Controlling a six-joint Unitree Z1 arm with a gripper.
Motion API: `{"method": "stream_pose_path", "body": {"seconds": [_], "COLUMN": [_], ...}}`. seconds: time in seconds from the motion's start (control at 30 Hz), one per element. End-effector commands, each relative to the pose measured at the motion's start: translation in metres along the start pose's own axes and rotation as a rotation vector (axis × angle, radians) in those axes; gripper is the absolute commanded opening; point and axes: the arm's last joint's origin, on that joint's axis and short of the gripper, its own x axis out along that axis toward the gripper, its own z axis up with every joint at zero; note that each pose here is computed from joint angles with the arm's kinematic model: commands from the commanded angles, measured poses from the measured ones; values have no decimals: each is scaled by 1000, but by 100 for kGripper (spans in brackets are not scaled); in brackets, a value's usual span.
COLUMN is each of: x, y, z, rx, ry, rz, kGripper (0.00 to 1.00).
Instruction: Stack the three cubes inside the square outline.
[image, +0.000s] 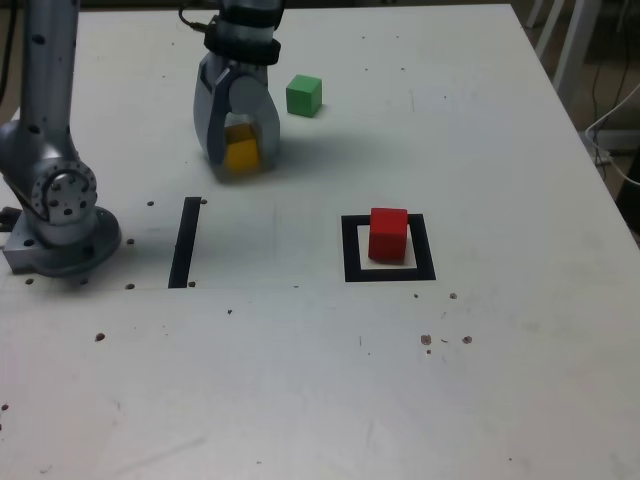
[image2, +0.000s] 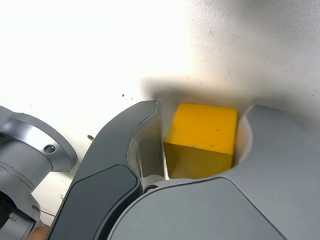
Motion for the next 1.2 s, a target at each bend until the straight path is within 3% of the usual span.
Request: {"method": "stream_pose_path", "body": {"seconds": [0.0, 0.27, 0.67, 1.17], "x": [-2, -9, -39, -77], "y": [-3, -19, -79, -156], "z": [-1, -2, 5, 15], "rx": [8, 54, 170, 295], "ry": [-4, -21, -32, -98], "rz": [8, 45, 138, 168], "kGripper": [29, 29, 29, 29]}}
